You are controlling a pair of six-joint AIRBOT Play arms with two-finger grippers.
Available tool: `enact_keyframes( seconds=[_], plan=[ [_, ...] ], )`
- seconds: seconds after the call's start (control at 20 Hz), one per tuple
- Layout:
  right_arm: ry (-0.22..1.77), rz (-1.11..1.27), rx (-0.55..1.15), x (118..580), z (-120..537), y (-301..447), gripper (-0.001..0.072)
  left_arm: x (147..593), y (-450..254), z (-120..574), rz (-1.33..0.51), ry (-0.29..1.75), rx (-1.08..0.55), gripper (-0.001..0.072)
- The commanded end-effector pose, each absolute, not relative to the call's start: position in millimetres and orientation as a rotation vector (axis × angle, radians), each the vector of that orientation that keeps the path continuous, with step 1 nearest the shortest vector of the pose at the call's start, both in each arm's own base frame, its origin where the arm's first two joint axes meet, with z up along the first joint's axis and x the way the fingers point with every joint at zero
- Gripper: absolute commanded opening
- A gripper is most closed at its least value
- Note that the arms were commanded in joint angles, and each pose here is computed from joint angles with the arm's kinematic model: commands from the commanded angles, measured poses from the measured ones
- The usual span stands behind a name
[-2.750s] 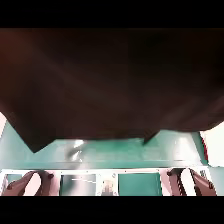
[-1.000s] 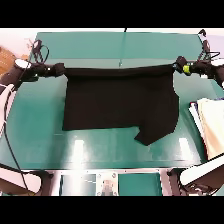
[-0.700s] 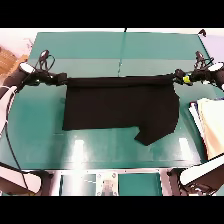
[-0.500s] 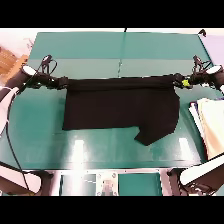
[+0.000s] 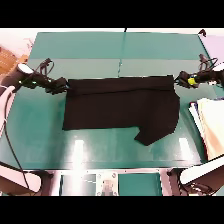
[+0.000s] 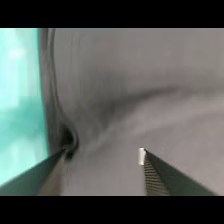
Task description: Fold the shirts.
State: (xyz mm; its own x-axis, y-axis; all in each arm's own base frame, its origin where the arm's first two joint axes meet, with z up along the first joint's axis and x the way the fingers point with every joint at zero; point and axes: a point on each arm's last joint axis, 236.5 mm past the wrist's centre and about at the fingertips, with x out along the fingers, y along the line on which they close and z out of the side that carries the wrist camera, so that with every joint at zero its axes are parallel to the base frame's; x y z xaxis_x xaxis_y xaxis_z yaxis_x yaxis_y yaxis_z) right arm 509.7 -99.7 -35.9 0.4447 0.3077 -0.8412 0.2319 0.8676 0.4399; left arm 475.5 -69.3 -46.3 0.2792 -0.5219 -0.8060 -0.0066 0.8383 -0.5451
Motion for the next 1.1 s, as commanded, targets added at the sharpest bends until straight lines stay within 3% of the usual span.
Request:
enact_keyframes(
  seconds=[0.0, 0.05, 0.35, 0.65, 0.7, 0.75, 0.8, 0.9, 1.05],
  plan=[
    [1.201, 0.077, 0.595, 478, -8, -103, 0.0071, 432, -63, -19, -0.425, 1.453, -0.601, 0.0206],
    [1.235, 0.093, 0.603, 467, -4, -100, 0.0021, 421, -63, -13, -0.452, 1.493, -0.607, 0.0020],
    [1.402, 0.090, 0.652, 377, -6, -67, 0.0019, 358, -64, 1, -0.378, 1.575, -0.545, 0.0022],
    [1.434, -0.221, 0.721, 251, -28, -80, 0.0019, 251, -81, -6, -0.284, 1.458, -0.580, 0.0025],
    [1.416, -0.262, 0.755, 238, -33, -80, 0.0020, 240, -83, -12, -0.266, 1.435, -0.590, 0.0139],
    [1.409, -0.289, 0.782, 229, -38, -78, 0.0021, 231, -84, -18, -0.232, 1.423, -0.618, 0.0448],
    [1.408, -0.313, 0.808, 222, -44, -76, 0.0072, 224, -84, -25, -0.196, 1.419, -0.654, 0.0573],
    [1.410, -0.317, 0.869, 218, -58, -64, 0.0281, 213, -90, -45, -0.166, 1.440, -0.718, 0.0572],
    [1.365, -0.309, 0.961, 222, -78, -48, 0.0294, 222, -108, -64, -0.147, 1.362, -0.854, 0.0572]
  ],
)
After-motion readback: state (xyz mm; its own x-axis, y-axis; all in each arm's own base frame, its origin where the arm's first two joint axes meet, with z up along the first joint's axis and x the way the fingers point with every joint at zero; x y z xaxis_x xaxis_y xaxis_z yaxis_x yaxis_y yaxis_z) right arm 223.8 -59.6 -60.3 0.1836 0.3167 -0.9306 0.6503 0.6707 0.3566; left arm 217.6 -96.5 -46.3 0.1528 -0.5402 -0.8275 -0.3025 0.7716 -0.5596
